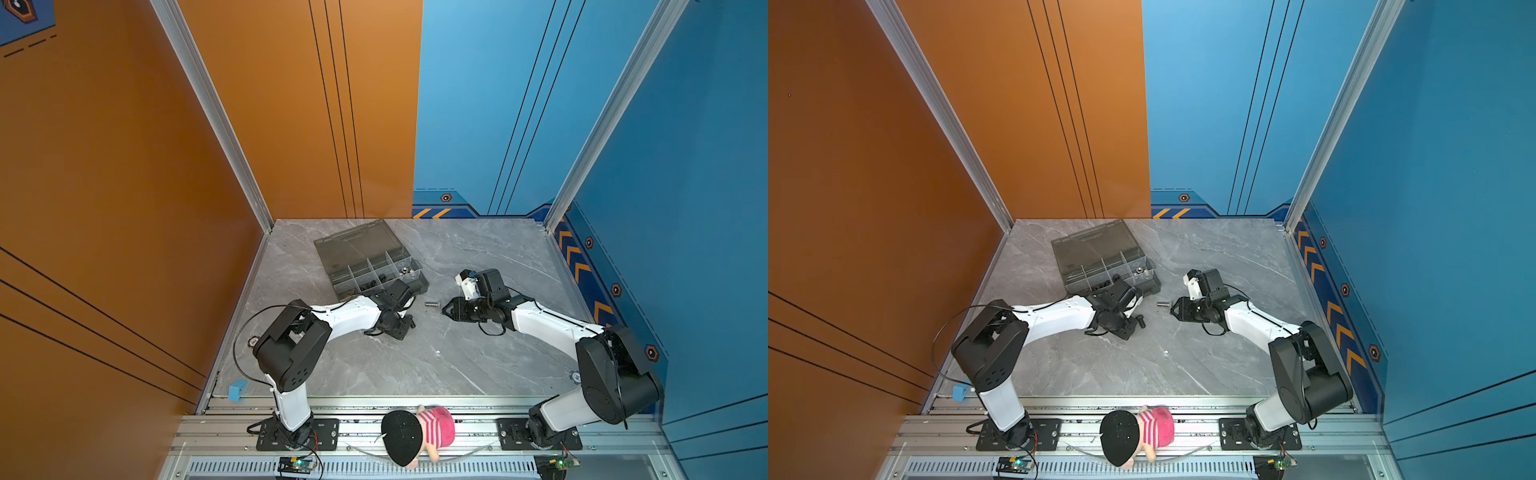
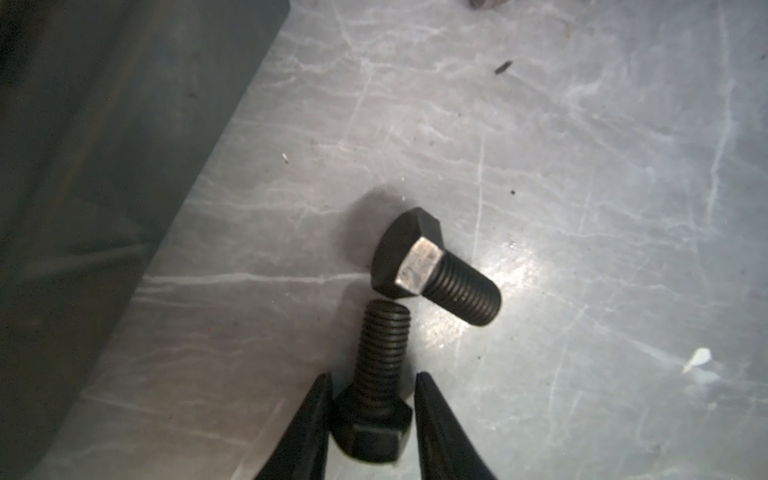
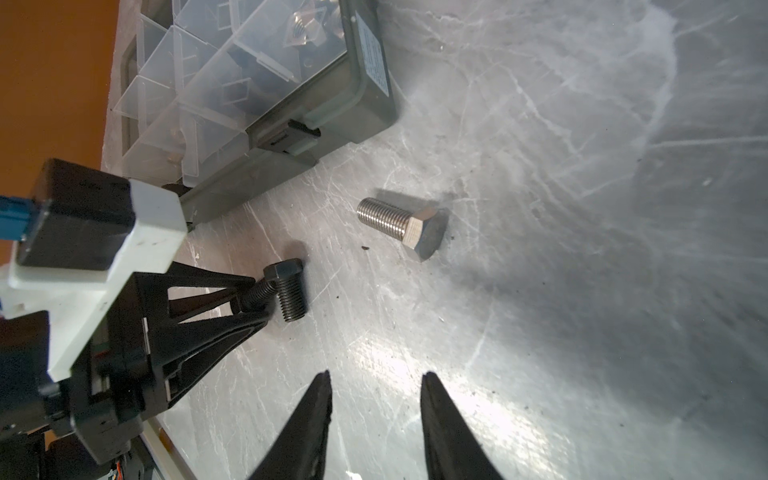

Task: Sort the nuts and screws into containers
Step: 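Lower the left gripper and close it on a black hex bolt, then lift the black bolt and carry it over the black-bolt compartment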

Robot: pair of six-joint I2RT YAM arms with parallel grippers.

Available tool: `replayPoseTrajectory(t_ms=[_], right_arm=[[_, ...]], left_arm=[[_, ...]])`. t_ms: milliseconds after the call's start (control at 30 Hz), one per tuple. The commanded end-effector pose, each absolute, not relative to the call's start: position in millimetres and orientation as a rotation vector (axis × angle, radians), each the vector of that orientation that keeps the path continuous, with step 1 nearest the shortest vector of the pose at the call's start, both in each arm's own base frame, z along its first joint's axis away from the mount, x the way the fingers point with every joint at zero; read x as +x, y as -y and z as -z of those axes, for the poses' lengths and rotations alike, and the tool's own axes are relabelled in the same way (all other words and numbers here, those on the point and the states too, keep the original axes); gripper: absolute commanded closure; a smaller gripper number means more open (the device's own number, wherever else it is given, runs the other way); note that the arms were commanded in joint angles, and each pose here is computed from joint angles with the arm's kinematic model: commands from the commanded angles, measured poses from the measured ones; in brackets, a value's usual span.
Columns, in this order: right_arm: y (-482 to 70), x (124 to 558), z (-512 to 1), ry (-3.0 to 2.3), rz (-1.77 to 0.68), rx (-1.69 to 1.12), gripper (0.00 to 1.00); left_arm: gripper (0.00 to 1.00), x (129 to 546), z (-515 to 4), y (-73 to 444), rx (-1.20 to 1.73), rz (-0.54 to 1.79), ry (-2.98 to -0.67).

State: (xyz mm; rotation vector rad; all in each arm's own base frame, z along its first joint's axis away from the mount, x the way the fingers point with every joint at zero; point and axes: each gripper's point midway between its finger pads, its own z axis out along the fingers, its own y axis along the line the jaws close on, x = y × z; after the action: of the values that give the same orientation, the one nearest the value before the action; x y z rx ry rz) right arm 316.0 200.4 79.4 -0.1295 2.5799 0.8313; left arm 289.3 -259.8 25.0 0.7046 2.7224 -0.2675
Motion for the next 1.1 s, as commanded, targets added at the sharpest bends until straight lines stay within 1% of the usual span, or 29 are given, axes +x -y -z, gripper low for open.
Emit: replayPoseTrajectory(t_ms=[0,67,100,133,167,200,433,700,867,1067], right_arm=[[-197.9,307.6,-69.5,-2.621,-0.831,-0.112,0.61],[-197.6,307.7,-70.0,-2.62,-0.831,-0.112,0.61],[-197.8,307.1,-69.6,-2.622,-0.831,-0.113,0.61],[-198.0,307.6,-70.1,-2.62,-0.831,-0.113,0.61],[-198.1,307.4,-70.0,-2.62,-0.832,-0.114,0.61],[-198.0,307.5,-69.9,-2.621,-0.832,-0.111,0.61],[-198.0,307.3,-70.3,-2.62,-0.832,-0.111,0.61],[-200.1,306.7,-70.3,-2.621,-0.838,-0.119,0.61],[-200.6,306.6,-70.6,-2.621,-0.838,-0.119,0.61],[-201.2,306.7,-70.4,-2.623,-0.838,-0.123,0.61]], left_arm=[[0.69,283.3,-26.0,253.5,0.701,0.227,-2.737],[0.72,284.8,-27.4,252.8,0.693,0.222,-2.734],[0.76,285.0,-28.4,253.0,0.692,0.223,-2.731],[0.84,285.8,-29.7,253.0,0.688,0.222,-2.727],[0.95,286.6,-31.6,253.2,0.688,0.225,-2.722],[1.0,287.9,-33.1,253.9,0.689,0.231,-2.716],[1.0,297.2,-69.1,254.0,0.696,0.271,-2.634],[1.0,316.4,-116.1,230.3,0.671,0.197,-2.544],[1.0,332.9,-123.5,200.0,0.596,0.164,-2.542],[1.0,345.2,-115.5,168.3,0.527,0.102,-2.573]])
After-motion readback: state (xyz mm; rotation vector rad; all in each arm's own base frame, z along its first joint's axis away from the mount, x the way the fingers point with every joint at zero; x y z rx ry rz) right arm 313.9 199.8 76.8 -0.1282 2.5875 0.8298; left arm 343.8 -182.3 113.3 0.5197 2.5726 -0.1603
